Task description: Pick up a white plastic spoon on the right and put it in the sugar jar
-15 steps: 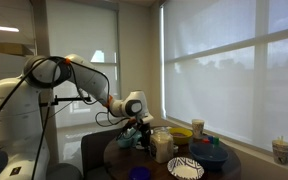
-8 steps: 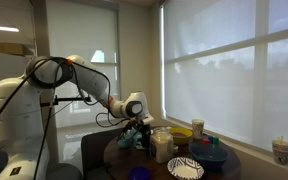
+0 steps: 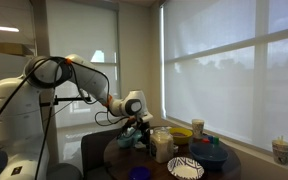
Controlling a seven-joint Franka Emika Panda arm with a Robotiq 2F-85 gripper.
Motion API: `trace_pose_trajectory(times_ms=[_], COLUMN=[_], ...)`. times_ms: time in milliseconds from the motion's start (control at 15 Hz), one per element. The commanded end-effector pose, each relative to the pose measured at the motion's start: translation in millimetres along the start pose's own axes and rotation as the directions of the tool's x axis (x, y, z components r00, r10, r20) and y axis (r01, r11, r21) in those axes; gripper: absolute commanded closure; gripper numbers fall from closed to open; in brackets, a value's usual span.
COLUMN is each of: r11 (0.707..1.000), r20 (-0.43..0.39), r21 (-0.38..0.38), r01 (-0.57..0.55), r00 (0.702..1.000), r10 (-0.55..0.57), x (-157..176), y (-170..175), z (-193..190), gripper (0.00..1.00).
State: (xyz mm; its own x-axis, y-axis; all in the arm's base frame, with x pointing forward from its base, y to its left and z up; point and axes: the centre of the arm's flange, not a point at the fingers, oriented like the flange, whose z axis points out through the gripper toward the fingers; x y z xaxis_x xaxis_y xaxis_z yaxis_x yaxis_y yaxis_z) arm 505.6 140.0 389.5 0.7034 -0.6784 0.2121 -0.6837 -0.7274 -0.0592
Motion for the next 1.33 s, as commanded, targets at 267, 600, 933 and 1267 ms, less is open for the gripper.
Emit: trace_pose_trajectory(times_ms=[267,600,933,1267], r11=[0.999,0.999,0.998,0.999], r20=[-0.099,-0.175,-0.21,-0.321], r21=[0.031,0.04,0.06,0.039], r01=[0.005,0.011,0.003,0.01], r00=[0.995,0.985,0.978,0.947], r10=[-0.001,-0.004,0.01,0.003], x=[5,17,24,52], y=[-4,4,9,21], z=[-98,-140,-162,-193], gripper=[0.97,0.87,0.87,0.97])
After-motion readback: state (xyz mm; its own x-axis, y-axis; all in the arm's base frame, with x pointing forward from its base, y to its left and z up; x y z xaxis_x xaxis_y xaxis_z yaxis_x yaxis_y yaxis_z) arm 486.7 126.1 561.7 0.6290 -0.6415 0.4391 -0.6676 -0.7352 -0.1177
